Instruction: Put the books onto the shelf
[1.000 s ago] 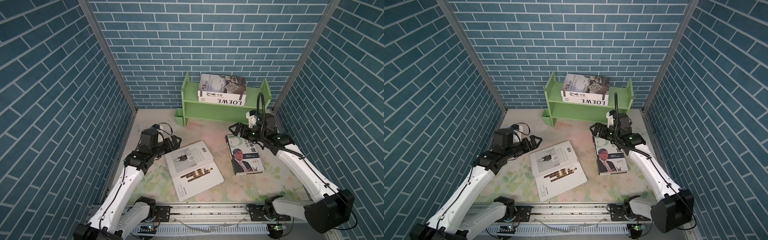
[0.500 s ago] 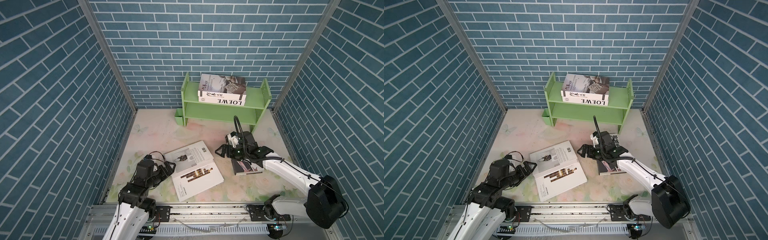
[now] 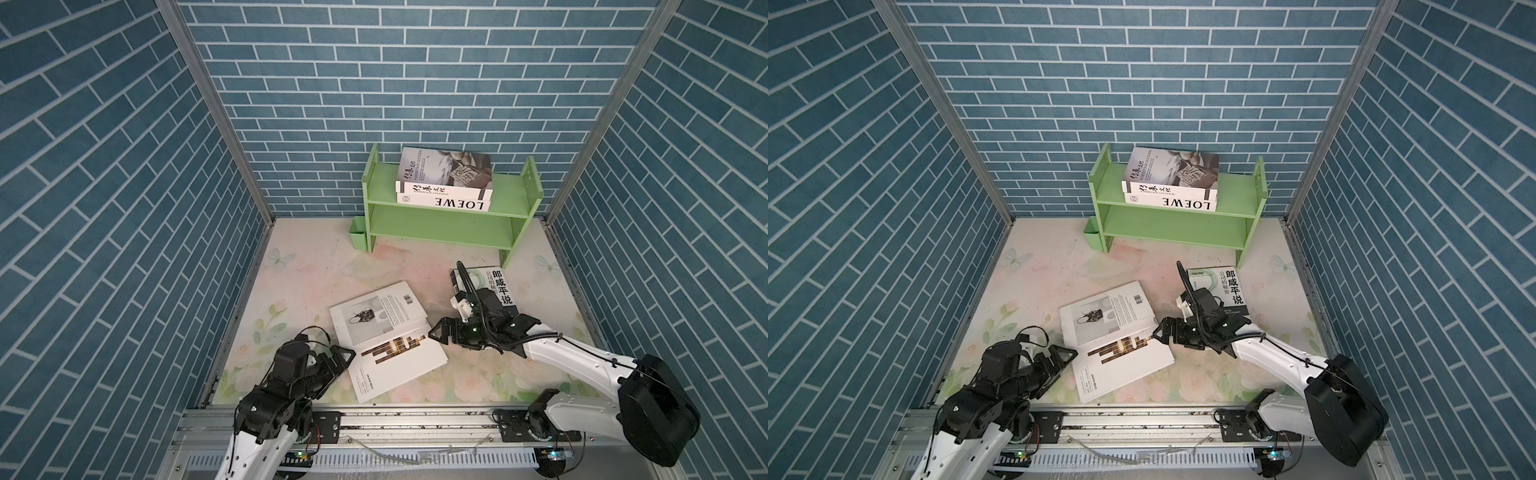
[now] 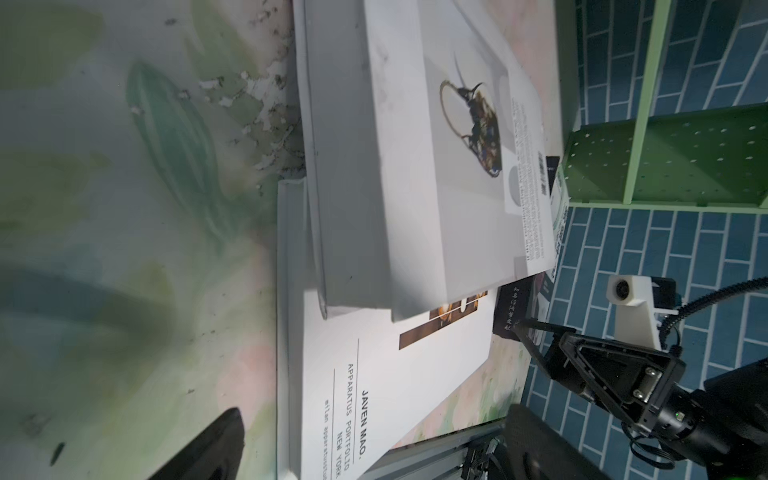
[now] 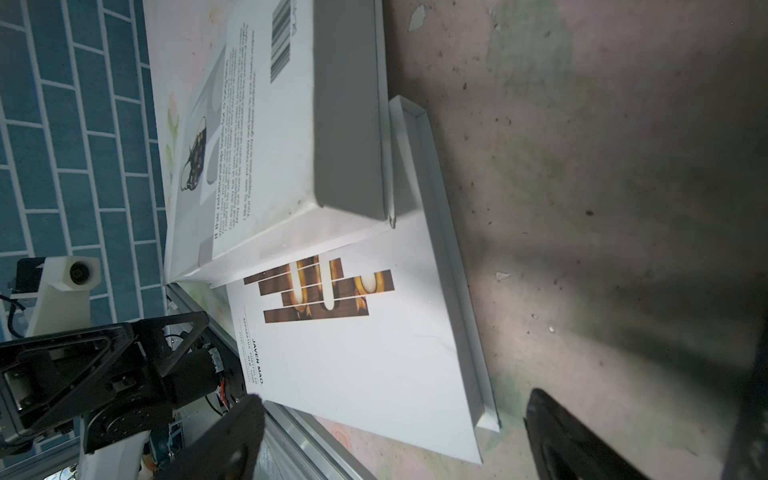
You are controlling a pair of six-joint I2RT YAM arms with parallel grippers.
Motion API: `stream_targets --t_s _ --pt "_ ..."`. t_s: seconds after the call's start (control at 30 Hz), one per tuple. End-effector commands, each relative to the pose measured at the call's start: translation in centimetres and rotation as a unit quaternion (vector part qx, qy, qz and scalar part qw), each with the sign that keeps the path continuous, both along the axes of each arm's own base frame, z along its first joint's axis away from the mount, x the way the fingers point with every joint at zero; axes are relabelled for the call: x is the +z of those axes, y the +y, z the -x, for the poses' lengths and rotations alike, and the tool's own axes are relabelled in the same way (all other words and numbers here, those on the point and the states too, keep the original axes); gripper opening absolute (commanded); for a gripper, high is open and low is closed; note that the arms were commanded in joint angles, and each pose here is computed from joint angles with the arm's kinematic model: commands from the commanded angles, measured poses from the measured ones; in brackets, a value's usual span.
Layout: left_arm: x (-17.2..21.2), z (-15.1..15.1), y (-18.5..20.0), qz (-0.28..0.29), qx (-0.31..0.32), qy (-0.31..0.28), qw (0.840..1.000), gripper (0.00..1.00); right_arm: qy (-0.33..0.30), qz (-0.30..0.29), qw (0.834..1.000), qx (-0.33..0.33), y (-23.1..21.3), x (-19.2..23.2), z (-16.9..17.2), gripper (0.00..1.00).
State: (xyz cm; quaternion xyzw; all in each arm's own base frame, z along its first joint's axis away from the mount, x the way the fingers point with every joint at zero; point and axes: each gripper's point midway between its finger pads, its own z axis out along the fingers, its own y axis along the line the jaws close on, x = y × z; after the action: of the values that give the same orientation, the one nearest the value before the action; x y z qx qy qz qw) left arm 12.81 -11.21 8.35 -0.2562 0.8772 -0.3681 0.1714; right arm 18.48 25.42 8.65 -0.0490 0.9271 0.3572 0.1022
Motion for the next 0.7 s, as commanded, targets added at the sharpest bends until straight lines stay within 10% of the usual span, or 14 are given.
stream_targets --t_s 0.0,0.67 --pt "-1.6 0.7 -0.7 -0.012 -0.028 0.032 0.999 1.00 0.001 -0.013 1.000 -0.001 0.6 -0.2 0.2 0.99" --pt "-2.3 -2.6 -7.0 -0.020 -0.072 -0.003 0.997 1.00 0.054 0.015 0.998 0.031 1.9 -3.6 2.3 0.93"
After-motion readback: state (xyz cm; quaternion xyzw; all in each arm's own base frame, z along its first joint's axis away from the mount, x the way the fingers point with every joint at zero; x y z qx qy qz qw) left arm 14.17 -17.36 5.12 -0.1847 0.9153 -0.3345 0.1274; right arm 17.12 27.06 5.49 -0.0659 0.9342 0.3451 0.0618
